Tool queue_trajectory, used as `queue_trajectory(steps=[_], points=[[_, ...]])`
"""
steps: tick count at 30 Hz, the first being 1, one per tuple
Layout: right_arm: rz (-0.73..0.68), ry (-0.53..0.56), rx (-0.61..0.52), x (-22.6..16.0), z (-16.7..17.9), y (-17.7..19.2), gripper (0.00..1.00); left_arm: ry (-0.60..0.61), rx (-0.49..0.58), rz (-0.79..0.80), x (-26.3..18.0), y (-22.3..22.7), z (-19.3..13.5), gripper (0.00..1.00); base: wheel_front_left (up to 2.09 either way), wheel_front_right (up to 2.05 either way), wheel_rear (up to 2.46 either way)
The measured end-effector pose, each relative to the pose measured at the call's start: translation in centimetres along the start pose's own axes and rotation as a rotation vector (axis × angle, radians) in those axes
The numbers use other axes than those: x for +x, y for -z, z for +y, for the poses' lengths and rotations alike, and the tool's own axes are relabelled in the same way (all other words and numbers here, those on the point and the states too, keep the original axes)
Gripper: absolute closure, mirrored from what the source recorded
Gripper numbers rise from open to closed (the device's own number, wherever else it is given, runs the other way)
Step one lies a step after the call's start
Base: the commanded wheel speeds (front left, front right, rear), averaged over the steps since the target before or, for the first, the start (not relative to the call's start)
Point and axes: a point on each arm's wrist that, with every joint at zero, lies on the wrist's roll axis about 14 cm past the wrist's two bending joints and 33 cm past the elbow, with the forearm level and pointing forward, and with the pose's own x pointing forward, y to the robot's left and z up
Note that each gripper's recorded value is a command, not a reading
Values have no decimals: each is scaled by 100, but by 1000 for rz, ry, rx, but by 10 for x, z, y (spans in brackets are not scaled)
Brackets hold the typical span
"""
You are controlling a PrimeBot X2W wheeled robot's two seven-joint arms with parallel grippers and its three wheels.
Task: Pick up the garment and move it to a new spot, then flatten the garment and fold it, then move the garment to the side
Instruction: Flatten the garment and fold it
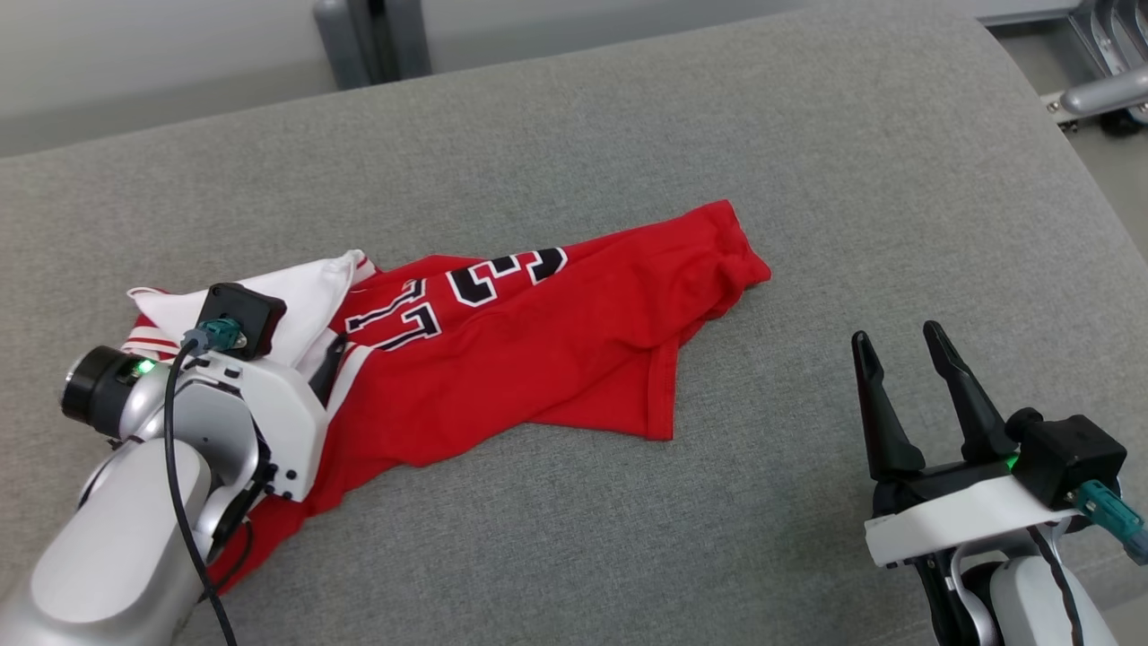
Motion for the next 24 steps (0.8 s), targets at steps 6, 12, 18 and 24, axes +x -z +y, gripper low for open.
queue_trajectory(steps=[6, 12, 18, 24], points=[[9, 23, 0, 5, -8, 8, 0, -29, 97, 9, 21, -2, 13, 100, 0, 0, 0], [11, 23, 2, 11, -9, 12, 0, -62, 169, -59, 28, -34, 28, 100, 0, 0, 0], [24, -15, 5, 26, 1, 20, 0, -51, 225, -93, 52, -68, 45, 100, 0, 0, 0], [39, 13, 13, 22, -7, 25, 0, -46, 94, -95, 74, -70, 49, 0, 0, 0, 0]])
